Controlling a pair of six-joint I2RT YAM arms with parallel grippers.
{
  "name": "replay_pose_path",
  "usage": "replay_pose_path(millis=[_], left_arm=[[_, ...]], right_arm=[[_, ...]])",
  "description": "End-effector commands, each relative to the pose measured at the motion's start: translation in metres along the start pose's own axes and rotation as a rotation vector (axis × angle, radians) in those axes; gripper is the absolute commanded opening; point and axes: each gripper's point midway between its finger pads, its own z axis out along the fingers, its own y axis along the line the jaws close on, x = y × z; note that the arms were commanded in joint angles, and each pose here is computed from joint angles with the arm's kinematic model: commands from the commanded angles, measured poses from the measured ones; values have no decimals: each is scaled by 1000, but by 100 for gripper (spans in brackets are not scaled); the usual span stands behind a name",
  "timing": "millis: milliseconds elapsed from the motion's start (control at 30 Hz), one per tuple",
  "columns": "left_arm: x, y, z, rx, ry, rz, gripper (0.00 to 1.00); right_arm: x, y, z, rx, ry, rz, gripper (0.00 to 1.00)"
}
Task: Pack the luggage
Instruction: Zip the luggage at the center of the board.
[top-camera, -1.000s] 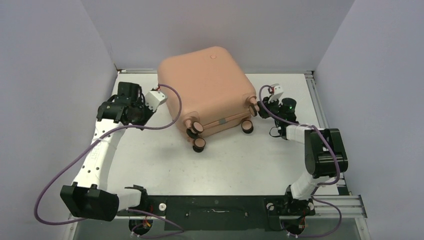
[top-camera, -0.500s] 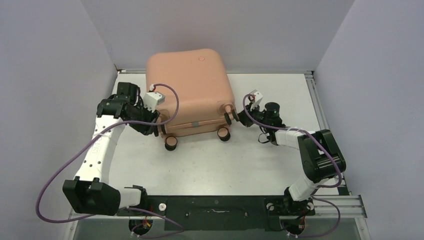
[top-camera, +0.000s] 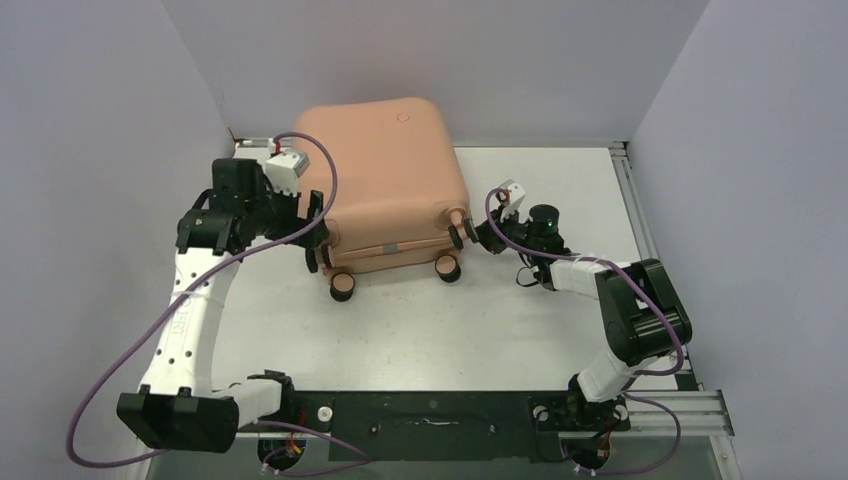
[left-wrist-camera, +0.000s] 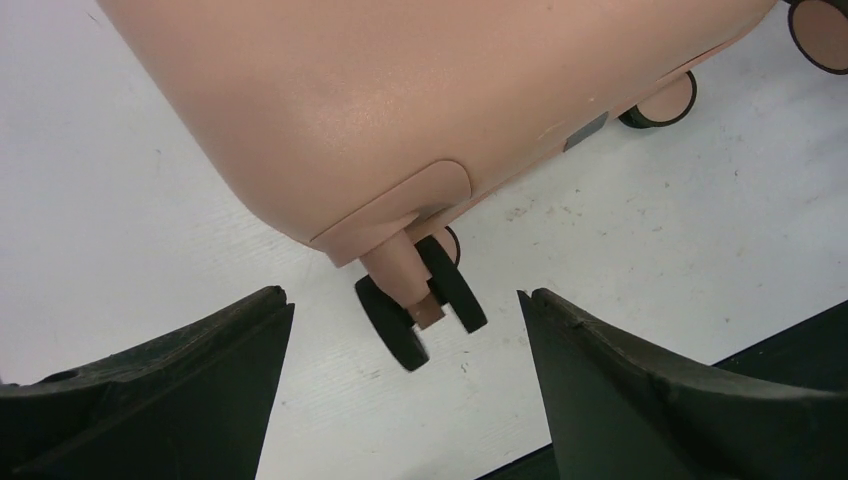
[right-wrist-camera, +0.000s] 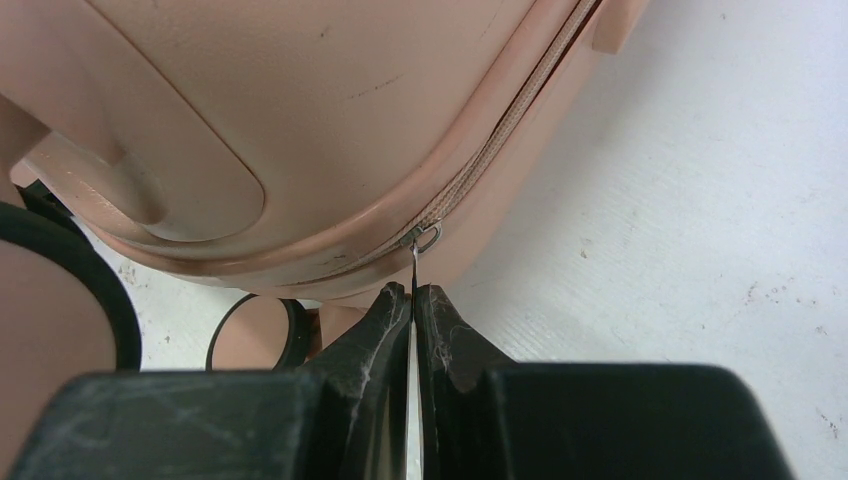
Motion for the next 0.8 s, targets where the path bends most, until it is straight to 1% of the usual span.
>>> replay_pose_path(millis=[0, 100, 233, 300, 367, 400, 433, 500, 600, 667, 700, 767], left_arm=[[6, 5, 37, -70, 50, -68, 88], [11, 14, 45, -141, 67, -57, 88], [14, 15, 53, -137, 94, -62, 87], [17, 13, 58, -127, 110, -61, 81], [21, 15, 61, -133, 121, -62, 70], [24, 15, 64, -132, 133, -64, 67], [26, 14, 66, -126, 145, -66, 66], [29, 10, 68, -100, 160, -71, 66], [34, 5, 69, -79, 180, -72, 69], [39, 3, 69, -74, 193, -73, 70], [43, 3, 69, -71, 201, -74, 70], [53, 3, 72, -70, 216, -78, 64]], right_arm=[[-41, 23, 6, -90, -113, -90, 5], [-43, 24, 5, -89, -117, -96, 5], [-44, 23, 4, -85, -120, -105, 5], [-45, 23, 4, -83, -122, -107, 5], [-46, 22, 4, -80, -122, -107, 5], [-46, 22, 4, -81, -122, -107, 5], [-46, 22, 4, -79, -121, -108, 5], [-45, 21, 5, -76, -119, -109, 5], [-45, 20, 5, -73, -115, -111, 5], [-45, 19, 6, -71, -116, -113, 5], [-45, 19, 6, -71, -116, -113, 5], [-45, 18, 7, -71, -115, -113, 5]])
